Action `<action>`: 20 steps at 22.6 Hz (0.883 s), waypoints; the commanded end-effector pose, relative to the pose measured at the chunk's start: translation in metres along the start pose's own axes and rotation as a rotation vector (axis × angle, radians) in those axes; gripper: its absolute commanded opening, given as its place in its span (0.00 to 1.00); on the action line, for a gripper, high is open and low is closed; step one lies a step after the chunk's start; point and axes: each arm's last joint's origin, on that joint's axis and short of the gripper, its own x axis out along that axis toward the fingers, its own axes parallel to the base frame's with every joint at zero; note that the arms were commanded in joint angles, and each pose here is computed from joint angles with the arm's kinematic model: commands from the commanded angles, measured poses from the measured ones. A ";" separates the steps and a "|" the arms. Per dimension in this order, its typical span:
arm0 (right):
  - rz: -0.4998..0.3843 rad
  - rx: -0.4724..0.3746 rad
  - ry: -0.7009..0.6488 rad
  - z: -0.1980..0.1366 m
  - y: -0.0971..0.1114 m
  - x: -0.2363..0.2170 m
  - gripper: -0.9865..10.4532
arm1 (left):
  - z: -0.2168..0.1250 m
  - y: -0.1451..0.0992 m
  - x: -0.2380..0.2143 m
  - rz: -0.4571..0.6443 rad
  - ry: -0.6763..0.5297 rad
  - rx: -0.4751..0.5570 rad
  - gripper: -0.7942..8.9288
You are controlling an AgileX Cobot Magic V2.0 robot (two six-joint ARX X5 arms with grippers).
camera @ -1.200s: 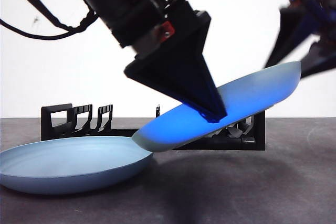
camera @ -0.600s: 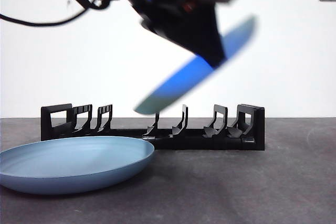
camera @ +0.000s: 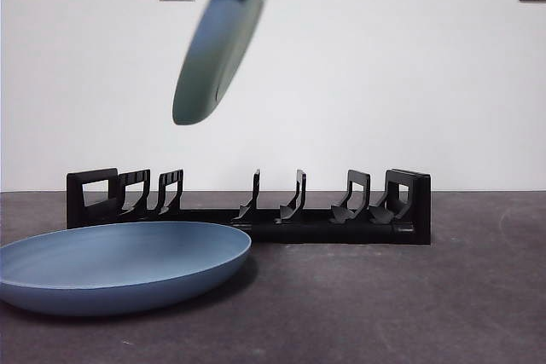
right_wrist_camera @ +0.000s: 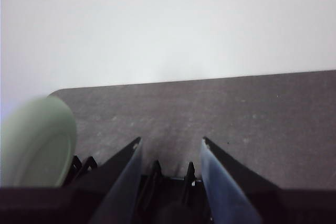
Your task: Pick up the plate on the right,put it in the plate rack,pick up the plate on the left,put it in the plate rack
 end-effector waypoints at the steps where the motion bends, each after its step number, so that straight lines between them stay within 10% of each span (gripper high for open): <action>1: -0.003 -0.001 0.005 0.000 0.000 0.000 0.25 | 0.002 0.029 -0.007 -0.058 -0.038 -0.148 0.07; 20: 0.000 0.003 0.030 -0.002 0.000 0.000 0.25 | -0.041 0.131 0.004 -0.053 0.004 -0.364 0.07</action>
